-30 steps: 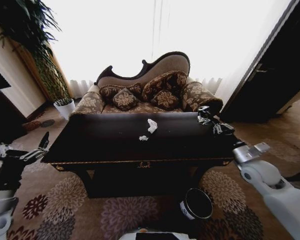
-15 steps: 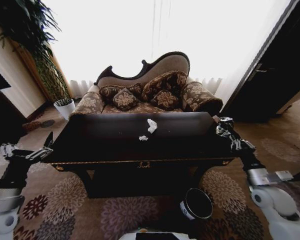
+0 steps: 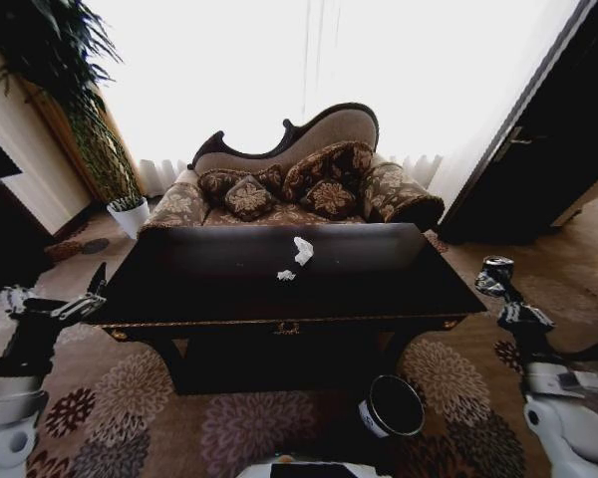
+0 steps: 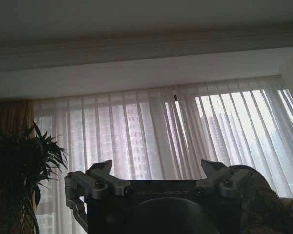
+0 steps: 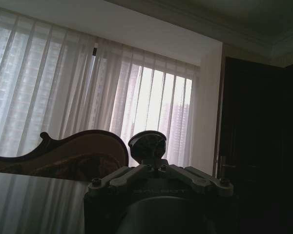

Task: Move to the front of the table and place the trash on the table into the trash bin.

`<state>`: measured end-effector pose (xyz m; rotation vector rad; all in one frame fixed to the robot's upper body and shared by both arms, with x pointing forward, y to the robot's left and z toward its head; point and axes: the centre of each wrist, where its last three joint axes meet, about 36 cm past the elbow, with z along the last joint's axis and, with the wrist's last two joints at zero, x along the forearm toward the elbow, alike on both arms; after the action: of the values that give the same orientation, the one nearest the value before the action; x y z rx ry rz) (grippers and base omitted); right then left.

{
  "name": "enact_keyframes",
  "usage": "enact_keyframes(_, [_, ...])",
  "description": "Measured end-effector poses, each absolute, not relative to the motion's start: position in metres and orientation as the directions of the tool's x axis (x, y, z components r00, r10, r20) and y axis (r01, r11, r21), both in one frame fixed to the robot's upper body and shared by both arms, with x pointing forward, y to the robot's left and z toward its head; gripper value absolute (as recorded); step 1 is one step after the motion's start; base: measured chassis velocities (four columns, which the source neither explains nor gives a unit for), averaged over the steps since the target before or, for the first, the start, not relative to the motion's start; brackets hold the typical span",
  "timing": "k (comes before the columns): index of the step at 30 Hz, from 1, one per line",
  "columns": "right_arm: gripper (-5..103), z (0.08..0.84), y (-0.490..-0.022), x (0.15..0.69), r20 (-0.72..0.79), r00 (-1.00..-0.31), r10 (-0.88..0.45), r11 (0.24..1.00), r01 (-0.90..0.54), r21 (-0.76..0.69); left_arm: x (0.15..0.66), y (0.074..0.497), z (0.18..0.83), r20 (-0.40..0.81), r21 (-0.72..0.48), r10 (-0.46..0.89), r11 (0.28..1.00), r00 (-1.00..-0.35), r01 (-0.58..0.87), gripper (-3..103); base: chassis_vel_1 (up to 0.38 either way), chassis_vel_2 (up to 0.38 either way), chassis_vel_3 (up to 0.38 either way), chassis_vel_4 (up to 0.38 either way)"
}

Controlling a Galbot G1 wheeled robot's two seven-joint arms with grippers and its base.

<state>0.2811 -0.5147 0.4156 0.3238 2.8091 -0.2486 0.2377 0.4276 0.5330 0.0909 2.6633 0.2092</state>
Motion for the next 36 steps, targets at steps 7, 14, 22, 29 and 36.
enact_keyframes(7, [0,0.421,-0.525,0.281,-0.314,-0.923,0.221,0.969,0.245,-0.039,0.238,0.428,0.531,-0.442,0.162,0.096,0.986,-0.892,0.026,100,0.0,0.0,0.0,0.0])
enact_keyframes(14, [0,0.411,-0.541,0.26,-0.284,-0.949,0.137,0.984,0.164,-0.075,0.24,0.433,0.527,-0.438,0.16,0.089,0.987,-0.895,0.019,100,0.0,0.0,0.0,0.0])
enact_keyframes(22, [0,0.398,-0.566,0.238,-0.303,-0.94,-0.157,0.984,-0.123,-0.13,0.247,0.43,0.516,-0.419,0.152,0.086,0.988,-0.904,0.023,100,0.0,0.0,0.0,0.0])
enact_keyframes(29, [0,0.405,-0.598,0.233,-0.307,-0.935,-0.176,0.979,-0.134,-0.155,0.25,0.434,0.512,-0.413,0.151,0.084,0.988,-0.907,0.023,100,0.0,0.0,0.0,0.0])
enact_keyframes(36, [0,0.404,-0.638,0.217,-0.214,-0.924,-0.316,0.928,-0.254,-0.274,0.254,0.437,0.511,-0.412,0.149,0.083,0.989,-0.907,0.023,100,0.0,0.0,0.0,0.0])
